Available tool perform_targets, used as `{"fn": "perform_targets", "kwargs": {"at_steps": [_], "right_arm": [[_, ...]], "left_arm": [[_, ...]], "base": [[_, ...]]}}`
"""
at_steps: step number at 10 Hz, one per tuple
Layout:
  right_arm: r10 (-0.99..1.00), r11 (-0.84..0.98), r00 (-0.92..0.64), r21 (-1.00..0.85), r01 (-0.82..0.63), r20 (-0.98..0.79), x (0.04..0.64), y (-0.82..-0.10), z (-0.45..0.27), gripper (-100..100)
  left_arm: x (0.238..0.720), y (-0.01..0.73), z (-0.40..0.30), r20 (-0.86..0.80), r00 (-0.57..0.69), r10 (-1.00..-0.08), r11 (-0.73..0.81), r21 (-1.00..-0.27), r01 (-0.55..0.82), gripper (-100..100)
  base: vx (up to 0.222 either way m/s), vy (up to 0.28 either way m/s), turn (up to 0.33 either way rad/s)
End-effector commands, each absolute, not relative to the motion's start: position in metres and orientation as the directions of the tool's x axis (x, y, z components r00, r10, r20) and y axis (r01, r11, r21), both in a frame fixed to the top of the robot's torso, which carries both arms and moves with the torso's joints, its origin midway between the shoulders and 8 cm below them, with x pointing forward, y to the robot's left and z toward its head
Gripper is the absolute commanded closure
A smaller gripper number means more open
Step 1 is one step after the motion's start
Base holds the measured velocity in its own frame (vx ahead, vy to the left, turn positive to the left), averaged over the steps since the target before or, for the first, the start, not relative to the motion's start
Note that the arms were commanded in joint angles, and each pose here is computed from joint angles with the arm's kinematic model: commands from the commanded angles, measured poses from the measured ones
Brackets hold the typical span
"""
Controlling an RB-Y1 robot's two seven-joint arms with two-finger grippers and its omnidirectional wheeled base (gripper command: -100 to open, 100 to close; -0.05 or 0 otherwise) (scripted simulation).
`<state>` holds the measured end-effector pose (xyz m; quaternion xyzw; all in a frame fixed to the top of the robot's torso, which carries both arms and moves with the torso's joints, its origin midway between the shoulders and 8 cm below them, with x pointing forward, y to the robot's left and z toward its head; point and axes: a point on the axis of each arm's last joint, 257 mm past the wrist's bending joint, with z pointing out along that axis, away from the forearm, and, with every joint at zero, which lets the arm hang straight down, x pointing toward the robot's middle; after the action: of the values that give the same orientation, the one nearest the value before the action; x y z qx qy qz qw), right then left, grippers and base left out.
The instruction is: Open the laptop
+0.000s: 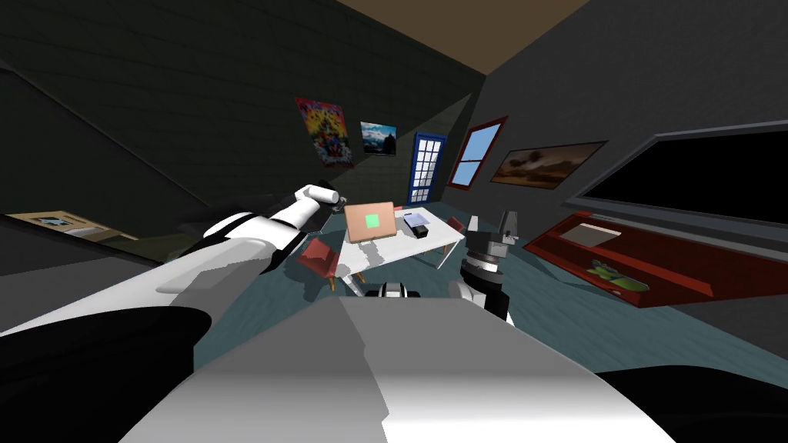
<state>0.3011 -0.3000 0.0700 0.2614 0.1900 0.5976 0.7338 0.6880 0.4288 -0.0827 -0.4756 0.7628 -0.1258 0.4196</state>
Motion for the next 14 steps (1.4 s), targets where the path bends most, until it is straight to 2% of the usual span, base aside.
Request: {"fn": "perform_targets", "kwargs": {"at_steps": [1, 3, 9, 12, 13, 14], "right_arm": [[0.976, 0.149, 0.214, 0.611, -0.778, 0.034, 0.301, -0.300, 0.070, 0], [0.976, 0.149, 0.214, 0.611, -0.778, 0.034, 0.301, -0.300, 0.070, 0], [0.976, 0.149, 0.214, 0.611, -0.778, 0.034, 0.301, -0.300, 0.070, 0], [0.976, 0.149, 0.214, 0.611, -0.778, 0.034, 0.301, -0.300, 0.070, 0], [0.976, 0.149, 0.214, 0.611, -0.778, 0.034, 0.301, -0.300, 0.070, 0], [0.976, 0.149, 0.214, 0.611, -0.778, 0.034, 0.301, -0.300, 0.070, 0]], "left_arm": [[0.676, 0.425, -0.097, -0.482, -0.230, -0.845, 0.497, -0.552, -0.670, 100], [0.674, 0.425, -0.096, -0.481, -0.230, -0.846, 0.495, -0.551, -0.672, 100], [0.635, 0.419, -0.146, -0.369, -0.298, -0.881, 0.446, -0.435, -0.782, 100], [0.616, 0.415, -0.164, -0.317, -0.322, -0.892, 0.430, -0.379, -0.819, 100], [0.622, 0.416, -0.157, -0.334, -0.310, -0.890, 0.432, -0.399, -0.809, 100], [0.607, 0.413, -0.177, -0.295, -0.326, -0.898, 0.420, -0.356, -0.835, 100]], "base": [[0.105, 0.066, -0.046], [0.074, 0.039, -0.020], [0.112, 0.044, -0.030], [0.048, 0.003, -0.009], [0.014, -0.002, 0.003], [0.048, 0.002, -0.010]]}}
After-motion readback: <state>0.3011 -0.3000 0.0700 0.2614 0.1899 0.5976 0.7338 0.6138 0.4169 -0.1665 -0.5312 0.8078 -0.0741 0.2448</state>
